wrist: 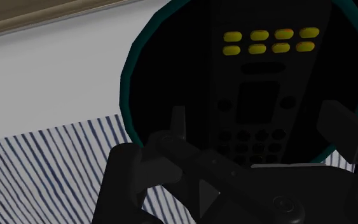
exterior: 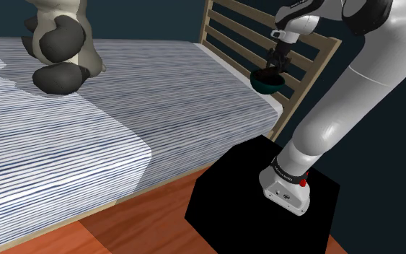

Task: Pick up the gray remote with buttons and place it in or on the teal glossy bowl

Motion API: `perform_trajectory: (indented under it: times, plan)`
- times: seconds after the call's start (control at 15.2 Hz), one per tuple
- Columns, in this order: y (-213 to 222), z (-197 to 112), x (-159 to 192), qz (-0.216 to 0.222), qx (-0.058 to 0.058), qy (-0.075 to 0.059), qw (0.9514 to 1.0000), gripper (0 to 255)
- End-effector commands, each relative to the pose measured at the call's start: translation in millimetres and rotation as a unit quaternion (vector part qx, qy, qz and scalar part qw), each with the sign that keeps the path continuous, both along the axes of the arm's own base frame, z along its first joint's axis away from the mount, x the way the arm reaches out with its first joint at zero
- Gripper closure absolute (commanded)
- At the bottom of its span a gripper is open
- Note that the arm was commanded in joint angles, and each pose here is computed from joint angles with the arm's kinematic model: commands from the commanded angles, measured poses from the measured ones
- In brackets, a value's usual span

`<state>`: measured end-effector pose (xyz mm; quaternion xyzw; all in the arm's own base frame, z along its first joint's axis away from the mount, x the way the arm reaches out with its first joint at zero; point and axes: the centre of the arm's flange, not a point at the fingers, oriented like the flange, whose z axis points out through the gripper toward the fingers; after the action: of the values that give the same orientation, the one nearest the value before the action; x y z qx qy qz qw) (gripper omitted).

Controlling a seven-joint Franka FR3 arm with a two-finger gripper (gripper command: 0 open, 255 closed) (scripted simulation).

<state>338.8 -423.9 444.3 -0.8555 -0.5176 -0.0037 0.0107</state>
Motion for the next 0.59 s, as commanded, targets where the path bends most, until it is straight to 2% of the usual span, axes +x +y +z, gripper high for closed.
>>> perform_trajectory:
  times: [0.0, 0.07, 0.53]
  plan:
    - [-1, 25, 0, 0.0, 0.0, 0.0, 1.0, 0]
    - [-2, 35, 0, 0.0, 0.0, 0.0, 1.0, 0]
    - [-2, 35, 0, 0.0, 0.0, 0.0, 1.0, 0]
